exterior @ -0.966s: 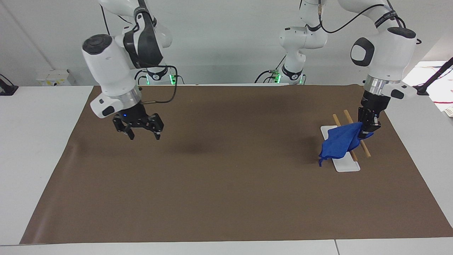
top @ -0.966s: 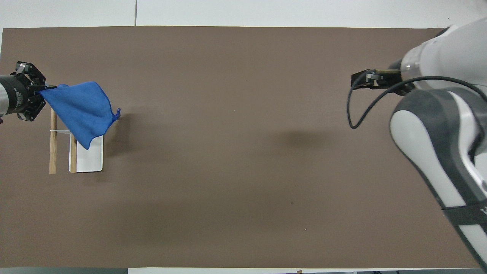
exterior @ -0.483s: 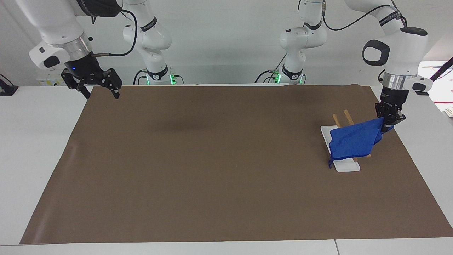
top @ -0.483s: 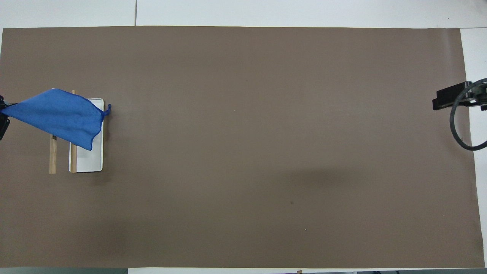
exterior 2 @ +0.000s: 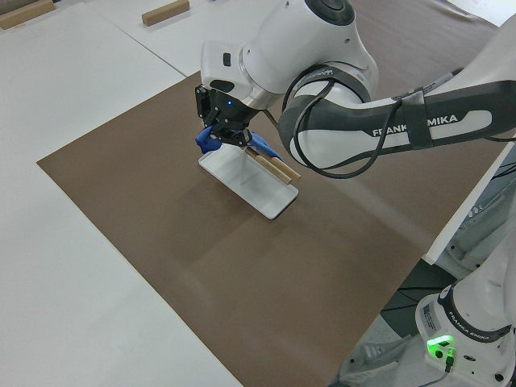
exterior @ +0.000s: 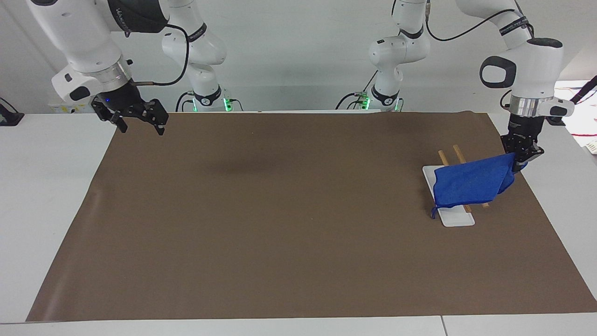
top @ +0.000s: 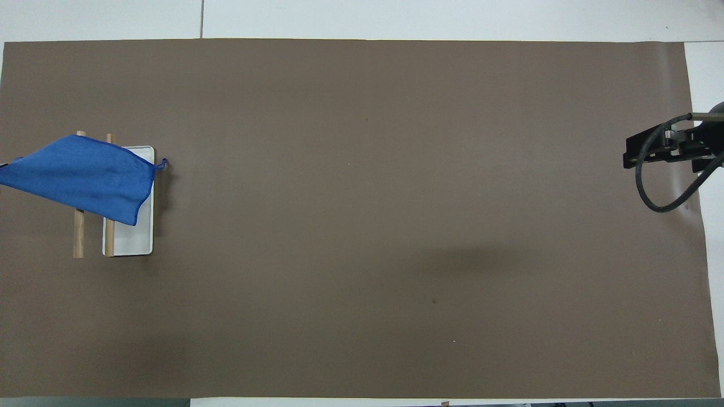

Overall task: Right arm passes towel to left arm to hang
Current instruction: 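Carry the towel over the rack while the right gripper withdraws, then lower the towel onto the rack rod and open the left gripper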

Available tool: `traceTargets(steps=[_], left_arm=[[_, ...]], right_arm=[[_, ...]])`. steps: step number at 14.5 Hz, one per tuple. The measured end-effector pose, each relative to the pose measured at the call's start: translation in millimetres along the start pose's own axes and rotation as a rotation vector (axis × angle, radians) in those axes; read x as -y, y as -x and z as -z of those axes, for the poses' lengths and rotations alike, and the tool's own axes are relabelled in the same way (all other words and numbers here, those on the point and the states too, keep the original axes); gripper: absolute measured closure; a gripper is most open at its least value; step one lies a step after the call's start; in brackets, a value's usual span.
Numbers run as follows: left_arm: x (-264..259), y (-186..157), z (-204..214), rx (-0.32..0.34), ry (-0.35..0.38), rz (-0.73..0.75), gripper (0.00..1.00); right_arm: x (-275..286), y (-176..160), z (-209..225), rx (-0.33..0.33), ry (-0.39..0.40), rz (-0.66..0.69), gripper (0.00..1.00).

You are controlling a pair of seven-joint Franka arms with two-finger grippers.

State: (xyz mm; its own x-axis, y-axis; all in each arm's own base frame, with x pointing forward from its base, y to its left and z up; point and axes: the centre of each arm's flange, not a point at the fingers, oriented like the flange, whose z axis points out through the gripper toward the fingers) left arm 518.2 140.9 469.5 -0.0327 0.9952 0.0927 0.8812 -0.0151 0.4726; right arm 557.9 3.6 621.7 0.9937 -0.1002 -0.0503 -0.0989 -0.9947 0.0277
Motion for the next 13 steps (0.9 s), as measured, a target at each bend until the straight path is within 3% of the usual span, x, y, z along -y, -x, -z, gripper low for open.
traceTargets(steps=[6, 9, 13], left_arm=[[19, -12, -12, -0.007, -0.033, 0.036, 0.98], [23, -18, -13, -0.007, -0.053, 0.048, 0.7], [-14, -15, 11, 0.027, -0.143, 0.027, 0.22]], right_arm=[[-3, 6, 5, 0.006, 0.004, -0.006, 0.0], [0, 7, 4, 0.018, 0.007, 0.0, 0.0], [0, 7, 3, 0.021, 0.009, -0.002, 0.0]])
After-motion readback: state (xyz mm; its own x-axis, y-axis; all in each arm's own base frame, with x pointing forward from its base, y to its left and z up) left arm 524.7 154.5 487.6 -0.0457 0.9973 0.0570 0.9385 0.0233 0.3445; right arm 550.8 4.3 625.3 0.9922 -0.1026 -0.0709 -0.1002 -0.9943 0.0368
